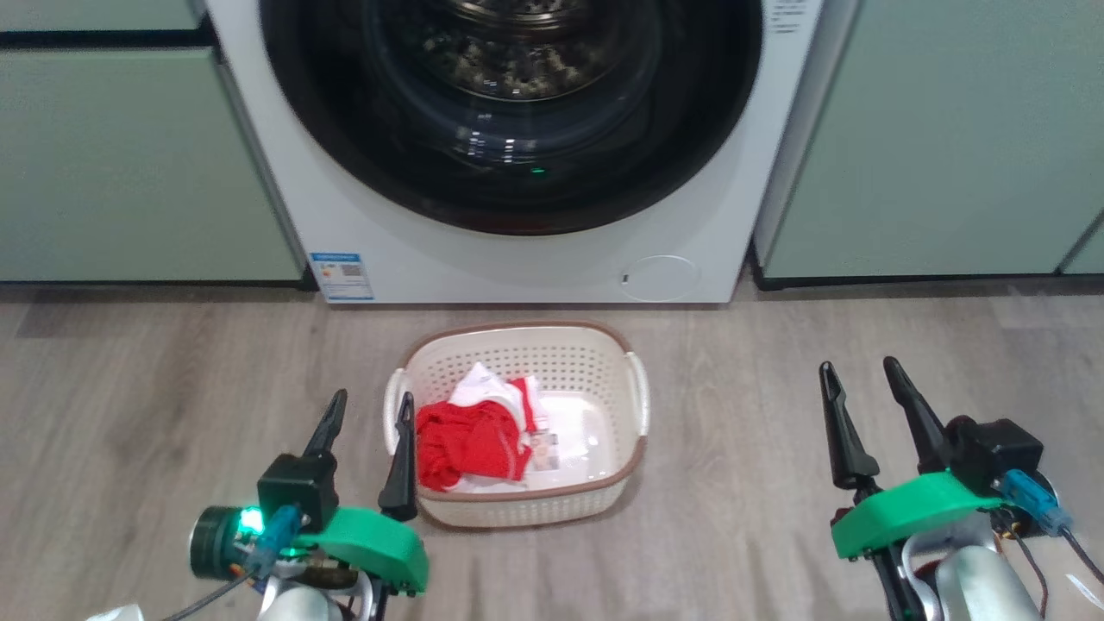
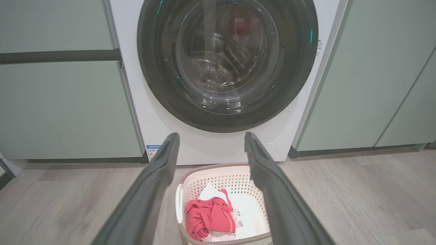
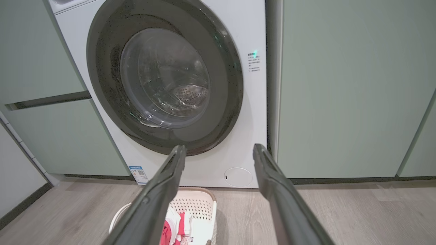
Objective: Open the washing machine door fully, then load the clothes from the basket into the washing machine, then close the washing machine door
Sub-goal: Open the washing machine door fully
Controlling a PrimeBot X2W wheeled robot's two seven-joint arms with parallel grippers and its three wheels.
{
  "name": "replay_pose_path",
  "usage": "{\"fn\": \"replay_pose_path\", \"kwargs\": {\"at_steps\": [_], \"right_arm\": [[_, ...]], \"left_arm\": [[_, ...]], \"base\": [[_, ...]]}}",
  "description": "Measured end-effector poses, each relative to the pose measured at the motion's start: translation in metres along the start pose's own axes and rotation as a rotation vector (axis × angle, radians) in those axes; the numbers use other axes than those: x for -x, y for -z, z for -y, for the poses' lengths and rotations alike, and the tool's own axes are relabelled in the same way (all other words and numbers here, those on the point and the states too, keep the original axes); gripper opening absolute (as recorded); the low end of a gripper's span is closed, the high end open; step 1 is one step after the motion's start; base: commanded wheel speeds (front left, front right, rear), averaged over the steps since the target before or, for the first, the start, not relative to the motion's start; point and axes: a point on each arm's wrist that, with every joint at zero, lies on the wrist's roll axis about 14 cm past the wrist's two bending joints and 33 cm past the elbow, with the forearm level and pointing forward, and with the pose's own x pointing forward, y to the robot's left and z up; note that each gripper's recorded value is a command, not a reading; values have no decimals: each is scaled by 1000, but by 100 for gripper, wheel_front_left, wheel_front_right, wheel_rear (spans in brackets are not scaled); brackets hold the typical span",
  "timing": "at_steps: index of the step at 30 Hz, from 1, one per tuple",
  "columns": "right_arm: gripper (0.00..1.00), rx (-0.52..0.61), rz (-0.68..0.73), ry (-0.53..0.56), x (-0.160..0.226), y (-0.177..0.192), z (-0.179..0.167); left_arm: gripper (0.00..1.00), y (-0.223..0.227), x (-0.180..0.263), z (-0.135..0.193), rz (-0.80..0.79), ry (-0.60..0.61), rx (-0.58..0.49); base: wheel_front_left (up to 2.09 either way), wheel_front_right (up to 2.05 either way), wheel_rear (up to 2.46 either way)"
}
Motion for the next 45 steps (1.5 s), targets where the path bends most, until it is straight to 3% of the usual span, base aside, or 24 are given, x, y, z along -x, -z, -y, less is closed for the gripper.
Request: {"fn": "replay_pose_path", "kwargs": {"at_steps": [16,20,24,45], "right_arm": [[100,0,6,4,-1,-2,2],[100,0,3,6,-1,-1,2],[100,5,2,16,0,-1,7],[100,-4,10,20,1,-4,8]], "left_arm": [[100,-2,1,3,5,11,-2],[100,-9,-1,6,38,17,-95],[100,-12,-1,11,46,19,-87],[100,-14,-1,10,53,15,-92]], "base": [[123,123,-246],[113,113,-225],[82,82,-164],[11,11,-22]]}}
